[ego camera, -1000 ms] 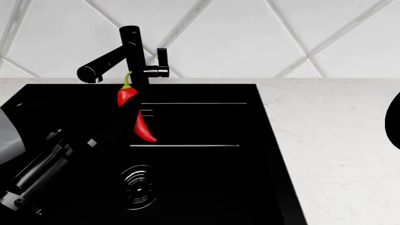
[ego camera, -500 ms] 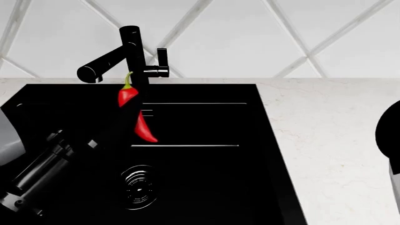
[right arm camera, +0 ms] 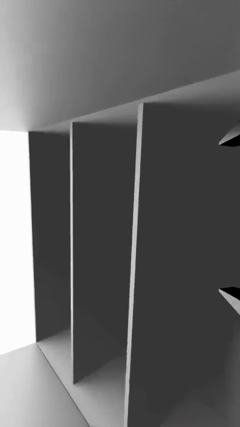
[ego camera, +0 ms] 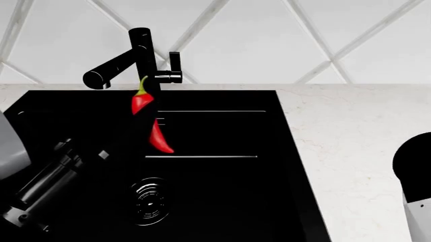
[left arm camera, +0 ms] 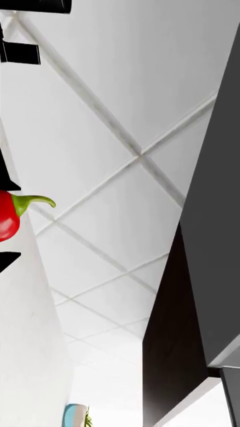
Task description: Pick the chili pepper, brussel sprout from the counter and place them in the cabinet. Then close the cabinet.
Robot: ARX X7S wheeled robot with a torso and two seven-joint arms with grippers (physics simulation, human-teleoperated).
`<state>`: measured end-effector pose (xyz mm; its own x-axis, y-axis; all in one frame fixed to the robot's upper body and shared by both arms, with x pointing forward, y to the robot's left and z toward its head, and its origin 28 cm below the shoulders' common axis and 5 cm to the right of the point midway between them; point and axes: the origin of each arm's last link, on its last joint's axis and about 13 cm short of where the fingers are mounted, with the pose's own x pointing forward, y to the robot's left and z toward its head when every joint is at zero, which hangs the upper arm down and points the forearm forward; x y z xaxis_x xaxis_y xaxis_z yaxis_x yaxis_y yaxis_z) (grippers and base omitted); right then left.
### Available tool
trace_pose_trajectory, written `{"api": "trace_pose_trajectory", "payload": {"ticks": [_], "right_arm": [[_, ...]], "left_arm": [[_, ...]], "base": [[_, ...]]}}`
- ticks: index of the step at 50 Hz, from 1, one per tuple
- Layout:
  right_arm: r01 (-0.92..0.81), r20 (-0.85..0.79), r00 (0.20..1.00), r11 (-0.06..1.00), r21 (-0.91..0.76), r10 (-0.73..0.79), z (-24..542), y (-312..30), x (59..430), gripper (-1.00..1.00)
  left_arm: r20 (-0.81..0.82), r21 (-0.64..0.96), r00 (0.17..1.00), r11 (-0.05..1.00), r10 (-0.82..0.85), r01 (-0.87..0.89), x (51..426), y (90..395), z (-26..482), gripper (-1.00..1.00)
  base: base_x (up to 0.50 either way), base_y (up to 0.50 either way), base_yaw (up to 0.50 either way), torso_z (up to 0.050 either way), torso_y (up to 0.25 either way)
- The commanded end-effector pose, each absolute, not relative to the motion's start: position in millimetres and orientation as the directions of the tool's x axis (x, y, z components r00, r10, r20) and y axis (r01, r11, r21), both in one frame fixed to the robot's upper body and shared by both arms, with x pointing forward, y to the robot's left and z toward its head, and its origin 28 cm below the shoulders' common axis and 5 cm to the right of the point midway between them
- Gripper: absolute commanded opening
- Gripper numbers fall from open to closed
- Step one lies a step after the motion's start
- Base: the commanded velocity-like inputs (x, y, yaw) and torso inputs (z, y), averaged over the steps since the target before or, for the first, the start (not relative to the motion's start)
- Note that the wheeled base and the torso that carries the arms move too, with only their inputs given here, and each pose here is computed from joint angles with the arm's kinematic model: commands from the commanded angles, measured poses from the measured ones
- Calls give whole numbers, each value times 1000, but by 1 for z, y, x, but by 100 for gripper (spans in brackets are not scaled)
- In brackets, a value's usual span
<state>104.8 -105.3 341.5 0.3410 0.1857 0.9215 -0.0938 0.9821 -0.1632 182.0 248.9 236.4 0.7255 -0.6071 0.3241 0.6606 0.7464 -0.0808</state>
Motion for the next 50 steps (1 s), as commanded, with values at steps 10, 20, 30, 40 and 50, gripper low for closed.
{"api": "trace_pose_trajectory", "payload": {"ticks": [10, 20, 30, 40, 50], "right_arm": [[-165, 859, 490, 984, -73, 146, 320, -104, 114, 100], [-163, 841, 523, 985, -60, 138, 312, -109, 114, 100], [-170, 792, 598, 985, -24, 123, 305, -104, 118, 100], [-189, 609, 789, 975, 117, 80, 287, -95, 138, 100], [-179, 579, 811, 977, 111, 83, 306, -98, 142, 100]], "left_arm": [[323, -86, 725, 744, -608, 663, 181, 247, 237, -100], [322, -85, 724, 743, -609, 663, 181, 247, 237, -100], [322, -83, 725, 744, -609, 663, 183, 247, 238, -100], [323, -79, 724, 745, -609, 662, 183, 247, 240, -100], [323, -80, 726, 746, -607, 661, 183, 247, 239, -100]], "base": [[0, 0, 0, 0, 0], [0, 0, 0, 0, 0], [0, 0, 0, 0, 0], [0, 0, 0, 0, 0], [0, 0, 0, 0, 0]]}}
